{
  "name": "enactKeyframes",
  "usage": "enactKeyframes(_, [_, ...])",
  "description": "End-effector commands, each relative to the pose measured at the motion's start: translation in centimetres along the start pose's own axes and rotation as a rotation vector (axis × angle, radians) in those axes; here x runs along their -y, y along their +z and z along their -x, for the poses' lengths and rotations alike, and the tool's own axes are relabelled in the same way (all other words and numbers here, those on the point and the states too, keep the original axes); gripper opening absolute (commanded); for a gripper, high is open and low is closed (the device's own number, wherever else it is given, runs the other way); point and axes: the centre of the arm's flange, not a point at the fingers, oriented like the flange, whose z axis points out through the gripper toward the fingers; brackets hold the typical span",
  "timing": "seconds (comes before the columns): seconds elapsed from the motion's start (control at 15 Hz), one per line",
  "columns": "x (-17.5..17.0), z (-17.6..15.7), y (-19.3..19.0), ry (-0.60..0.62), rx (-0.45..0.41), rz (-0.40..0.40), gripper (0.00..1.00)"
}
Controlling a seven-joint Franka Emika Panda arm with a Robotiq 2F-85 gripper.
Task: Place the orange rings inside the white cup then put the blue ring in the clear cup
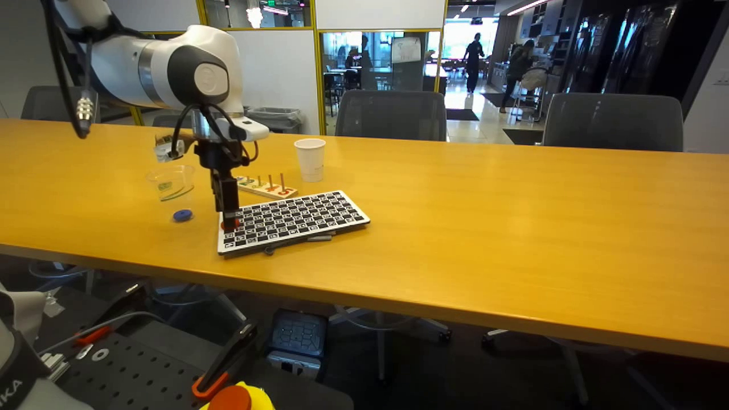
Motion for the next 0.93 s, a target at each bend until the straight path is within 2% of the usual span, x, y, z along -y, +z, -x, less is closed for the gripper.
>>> enactKeyframes(0.0, [-0.37,-0.67,0.75,0.003,-0.002,-0.032,1.00])
enactKeyframes(0.4, [-0.72,-0.96,1.37,0.015,0.006,-0.038,1.00])
enactKeyframes(0.47, [-0.74,-0.94,1.40,0.015,0.004,-0.039,0.92])
enactKeyframes(0.53, [-0.75,-0.92,1.42,0.014,0.004,-0.043,0.73])
enactKeyframes(0.87, [-0.62,-0.86,0.80,0.017,-0.012,-0.055,0.34])
